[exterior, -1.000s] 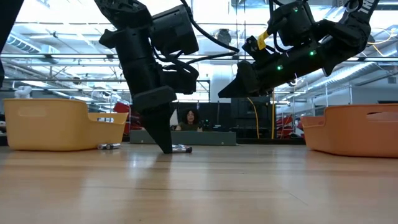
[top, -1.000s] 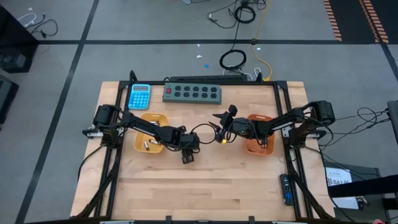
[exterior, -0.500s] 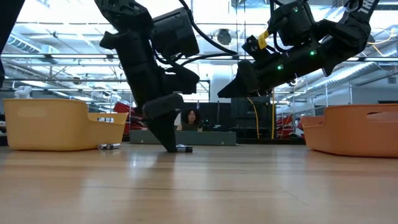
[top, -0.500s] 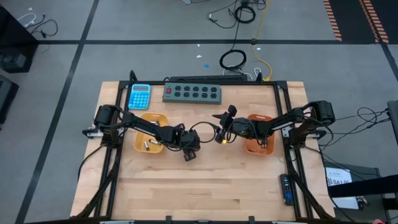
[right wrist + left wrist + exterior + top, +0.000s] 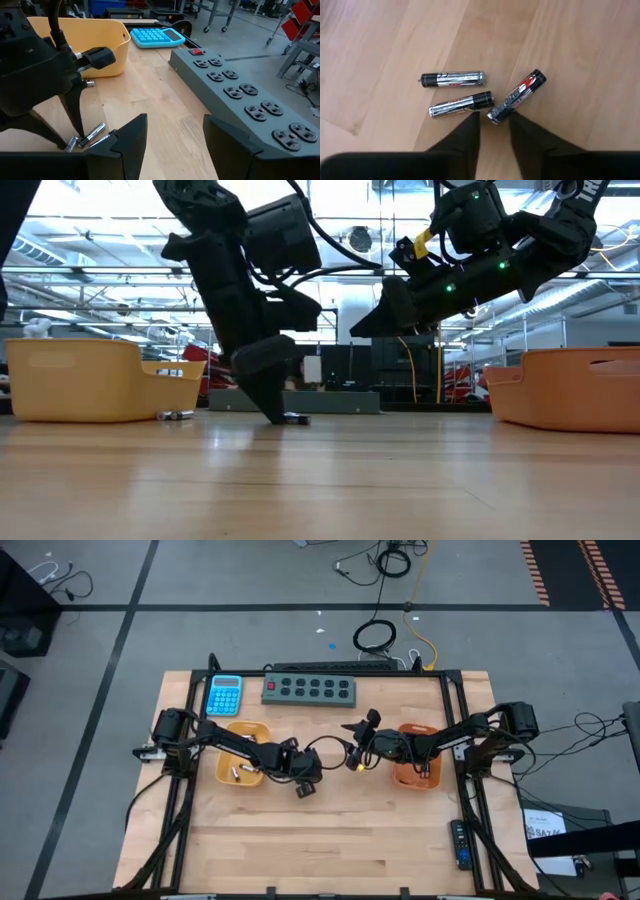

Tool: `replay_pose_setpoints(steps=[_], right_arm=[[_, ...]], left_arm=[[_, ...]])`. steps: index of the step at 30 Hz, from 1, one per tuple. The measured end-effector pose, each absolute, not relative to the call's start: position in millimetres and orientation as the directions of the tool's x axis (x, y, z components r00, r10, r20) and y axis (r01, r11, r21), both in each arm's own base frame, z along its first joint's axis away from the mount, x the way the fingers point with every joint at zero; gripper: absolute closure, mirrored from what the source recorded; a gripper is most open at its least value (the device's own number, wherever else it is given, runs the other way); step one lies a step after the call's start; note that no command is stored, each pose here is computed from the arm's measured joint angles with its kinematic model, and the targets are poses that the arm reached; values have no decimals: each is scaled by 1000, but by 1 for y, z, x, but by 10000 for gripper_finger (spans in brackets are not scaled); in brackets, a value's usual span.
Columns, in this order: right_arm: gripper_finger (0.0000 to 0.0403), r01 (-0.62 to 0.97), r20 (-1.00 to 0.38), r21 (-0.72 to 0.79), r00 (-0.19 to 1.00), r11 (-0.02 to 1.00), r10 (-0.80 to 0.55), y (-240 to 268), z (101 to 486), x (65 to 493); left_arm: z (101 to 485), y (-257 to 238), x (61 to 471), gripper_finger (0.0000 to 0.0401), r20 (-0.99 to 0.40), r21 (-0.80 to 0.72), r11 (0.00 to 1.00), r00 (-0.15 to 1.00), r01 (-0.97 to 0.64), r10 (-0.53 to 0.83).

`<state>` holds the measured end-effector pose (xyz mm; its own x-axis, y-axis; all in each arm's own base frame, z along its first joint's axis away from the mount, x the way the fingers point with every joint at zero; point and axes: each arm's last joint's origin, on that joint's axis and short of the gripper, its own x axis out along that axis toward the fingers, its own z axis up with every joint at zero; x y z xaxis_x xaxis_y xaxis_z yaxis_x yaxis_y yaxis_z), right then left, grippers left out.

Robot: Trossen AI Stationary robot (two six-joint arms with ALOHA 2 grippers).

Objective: Sort batteries
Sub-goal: Put the white battery into the yellow bin

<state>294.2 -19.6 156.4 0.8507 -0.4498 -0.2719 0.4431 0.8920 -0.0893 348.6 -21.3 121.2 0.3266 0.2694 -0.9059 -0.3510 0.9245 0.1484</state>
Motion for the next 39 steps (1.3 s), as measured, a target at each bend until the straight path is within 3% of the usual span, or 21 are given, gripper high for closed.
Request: replay_pose_setpoints(steps=[6,13,19,24,30,39], right_arm=[[218,467,-289,-90,833,880,-472,-18,153,292],[225,517,-202,-50,833,855,-515,-35,137,269],[253,549,-39,-127,829,826,-557,-51,148,260],[273,510,9,-215,854,833,-520,-64,160,270],[284,470,-55,-221,869,854,-492,-81,162,280],[285,433,-164,-108,880,895,-445,-81,129,285]], left_arm=[[121,-18,348,391,-907,175,931,317,-319,279],[121,-12,348,396,-920,137,933,306,-333,244],[131,-13,341,399,-912,186,924,292,-335,289],[156,-14,330,399,-895,223,912,298,-346,332],[164,-11,311,400,-880,250,889,294,-384,374],[182,-9,289,401,-874,215,878,317,-428,369]])
